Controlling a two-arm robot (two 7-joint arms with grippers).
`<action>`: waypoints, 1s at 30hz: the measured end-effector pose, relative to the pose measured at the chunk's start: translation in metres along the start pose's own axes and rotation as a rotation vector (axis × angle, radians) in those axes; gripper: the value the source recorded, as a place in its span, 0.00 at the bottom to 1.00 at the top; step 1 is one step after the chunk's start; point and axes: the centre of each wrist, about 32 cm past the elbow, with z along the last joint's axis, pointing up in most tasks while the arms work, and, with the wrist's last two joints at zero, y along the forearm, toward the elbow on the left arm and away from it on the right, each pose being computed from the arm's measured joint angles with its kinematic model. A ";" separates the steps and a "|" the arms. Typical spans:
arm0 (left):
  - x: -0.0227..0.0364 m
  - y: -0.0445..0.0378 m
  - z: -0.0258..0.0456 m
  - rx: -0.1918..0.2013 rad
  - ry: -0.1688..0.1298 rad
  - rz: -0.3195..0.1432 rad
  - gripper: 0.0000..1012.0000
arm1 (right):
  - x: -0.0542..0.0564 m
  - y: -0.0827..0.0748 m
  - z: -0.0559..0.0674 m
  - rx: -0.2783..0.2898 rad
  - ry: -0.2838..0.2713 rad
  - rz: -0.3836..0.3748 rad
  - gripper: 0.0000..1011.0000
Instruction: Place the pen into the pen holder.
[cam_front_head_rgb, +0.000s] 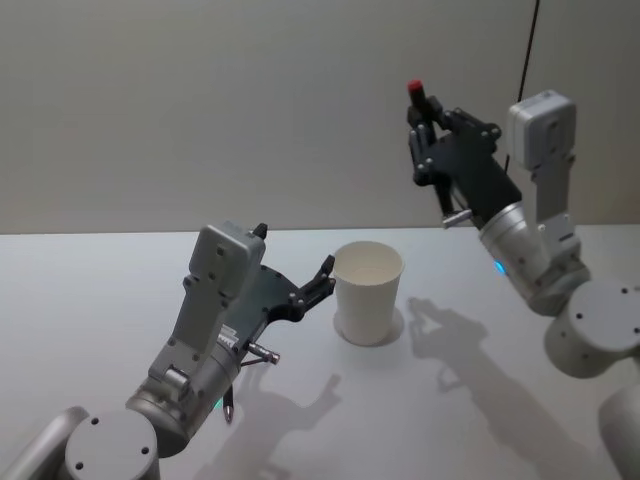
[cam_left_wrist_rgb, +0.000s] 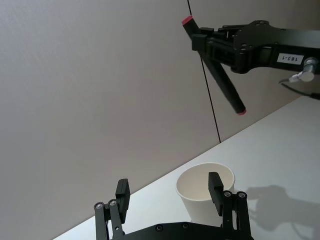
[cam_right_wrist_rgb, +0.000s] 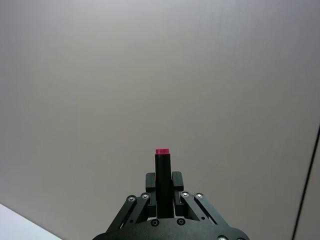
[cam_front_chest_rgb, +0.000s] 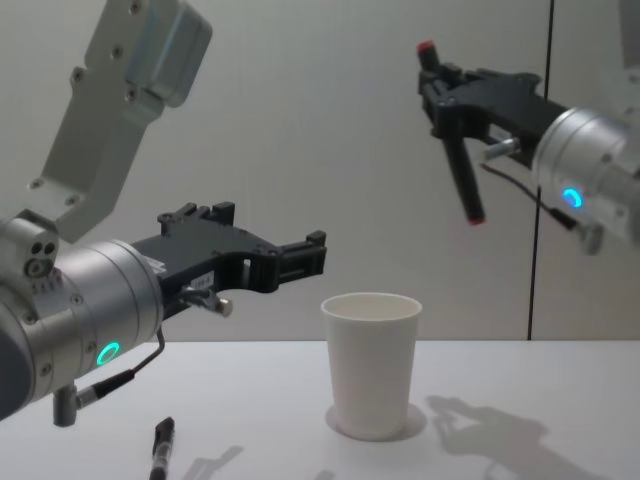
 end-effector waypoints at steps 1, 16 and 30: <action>0.0000 0.0000 0.0000 0.000 0.000 0.000 0.99 | -0.001 0.001 -0.002 0.008 0.005 0.002 0.17; 0.0000 0.0000 0.0000 0.000 0.000 0.000 0.99 | -0.022 0.016 -0.029 0.080 0.112 0.028 0.17; 0.0000 0.0000 0.0000 0.000 0.000 0.000 0.99 | -0.033 0.018 -0.048 0.067 0.197 0.035 0.17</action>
